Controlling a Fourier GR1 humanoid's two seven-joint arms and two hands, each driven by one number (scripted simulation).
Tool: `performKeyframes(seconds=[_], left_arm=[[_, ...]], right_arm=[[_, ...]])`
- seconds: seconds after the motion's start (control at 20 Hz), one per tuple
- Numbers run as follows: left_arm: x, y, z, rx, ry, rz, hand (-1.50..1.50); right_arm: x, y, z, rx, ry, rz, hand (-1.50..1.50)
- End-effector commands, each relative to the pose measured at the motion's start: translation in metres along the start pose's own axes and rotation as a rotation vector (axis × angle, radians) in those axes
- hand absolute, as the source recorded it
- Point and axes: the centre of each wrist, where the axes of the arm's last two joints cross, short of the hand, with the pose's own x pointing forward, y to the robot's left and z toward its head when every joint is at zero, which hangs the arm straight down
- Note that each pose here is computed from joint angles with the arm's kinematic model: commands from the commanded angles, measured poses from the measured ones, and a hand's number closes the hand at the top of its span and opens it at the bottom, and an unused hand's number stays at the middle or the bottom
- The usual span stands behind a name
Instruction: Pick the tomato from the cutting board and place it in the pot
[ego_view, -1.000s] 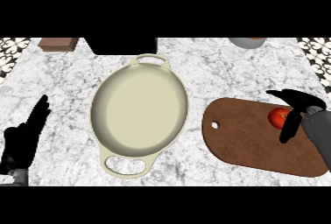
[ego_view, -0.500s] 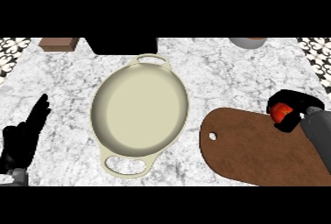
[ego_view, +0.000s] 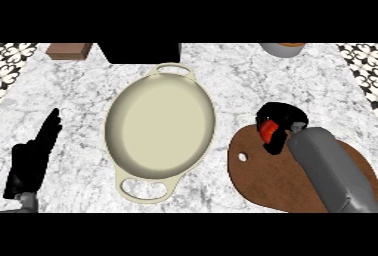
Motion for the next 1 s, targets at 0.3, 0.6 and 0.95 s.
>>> performKeyframes(seconds=[0.3, 0.6, 0.95], left_arm=[[0.017, -0.024, -0.012, -0.093, -0.042, -0.013, 0.0], [0.004, -0.017, -0.007, -0.087, -0.008, -0.013, 0.0], [0.017, -0.01, -0.017, -0.081, -0.041, -0.013, 0.0]], right_arm=[[0.222, 0.026, 0.05, -0.32, -0.34, 0.239, 1.5], [0.27, 0.032, 0.111, -0.699, -0.333, 0.189, 1.5], [0.302, 0.038, 0.167, -0.905, -0.302, -0.014, 1.5]])
